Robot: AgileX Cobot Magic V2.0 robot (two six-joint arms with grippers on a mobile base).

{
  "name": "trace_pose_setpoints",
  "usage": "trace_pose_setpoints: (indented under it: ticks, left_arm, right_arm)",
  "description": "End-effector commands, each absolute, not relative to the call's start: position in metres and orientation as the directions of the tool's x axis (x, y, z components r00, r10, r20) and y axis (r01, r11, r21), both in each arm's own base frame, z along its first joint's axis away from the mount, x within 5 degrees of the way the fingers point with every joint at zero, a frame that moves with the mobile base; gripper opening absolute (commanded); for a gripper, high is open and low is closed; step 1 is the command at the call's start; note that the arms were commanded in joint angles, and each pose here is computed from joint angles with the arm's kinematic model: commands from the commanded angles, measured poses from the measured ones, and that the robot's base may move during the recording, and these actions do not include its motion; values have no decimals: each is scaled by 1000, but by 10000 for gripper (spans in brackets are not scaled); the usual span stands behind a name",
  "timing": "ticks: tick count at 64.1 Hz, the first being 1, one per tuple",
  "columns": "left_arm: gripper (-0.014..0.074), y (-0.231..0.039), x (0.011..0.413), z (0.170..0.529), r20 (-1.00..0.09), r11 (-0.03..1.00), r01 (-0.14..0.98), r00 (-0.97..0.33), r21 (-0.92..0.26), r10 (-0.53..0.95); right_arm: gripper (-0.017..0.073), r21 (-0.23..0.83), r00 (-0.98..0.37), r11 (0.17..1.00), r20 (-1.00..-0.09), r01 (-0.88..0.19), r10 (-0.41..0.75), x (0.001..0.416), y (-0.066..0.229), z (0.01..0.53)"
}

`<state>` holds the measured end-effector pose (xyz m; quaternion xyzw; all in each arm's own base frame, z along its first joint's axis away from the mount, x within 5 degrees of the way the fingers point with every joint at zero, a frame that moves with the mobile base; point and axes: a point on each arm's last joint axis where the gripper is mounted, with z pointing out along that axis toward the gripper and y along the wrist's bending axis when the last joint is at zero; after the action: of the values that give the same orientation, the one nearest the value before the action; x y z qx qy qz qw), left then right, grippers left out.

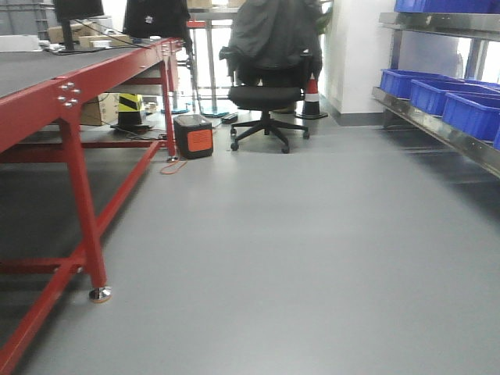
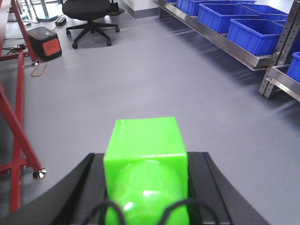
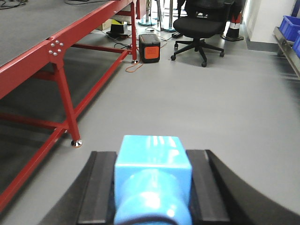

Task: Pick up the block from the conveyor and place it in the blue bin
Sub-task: 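Drive the base away from the conveyor holding both blocks, then drive the base toward the steel shelf of blue bins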

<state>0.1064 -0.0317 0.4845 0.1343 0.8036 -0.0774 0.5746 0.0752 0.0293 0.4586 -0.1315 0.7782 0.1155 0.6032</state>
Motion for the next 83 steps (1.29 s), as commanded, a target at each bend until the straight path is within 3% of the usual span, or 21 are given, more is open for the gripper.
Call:
trace_pose_setpoints:
  ticks: [1, 83]
  left_arm:
    - [-111, -32, 105, 488, -953, 950, 311, -281, 22, 113]
    - [-111, -32, 105, 488, -953, 950, 311, -281, 22, 113]
  right_arm:
    - [-162, 12, -221, 940, -973, -341, -68, 74, 29, 461]
    - [-162, 11, -217, 940, -974, -341, -67, 73, 28, 462]
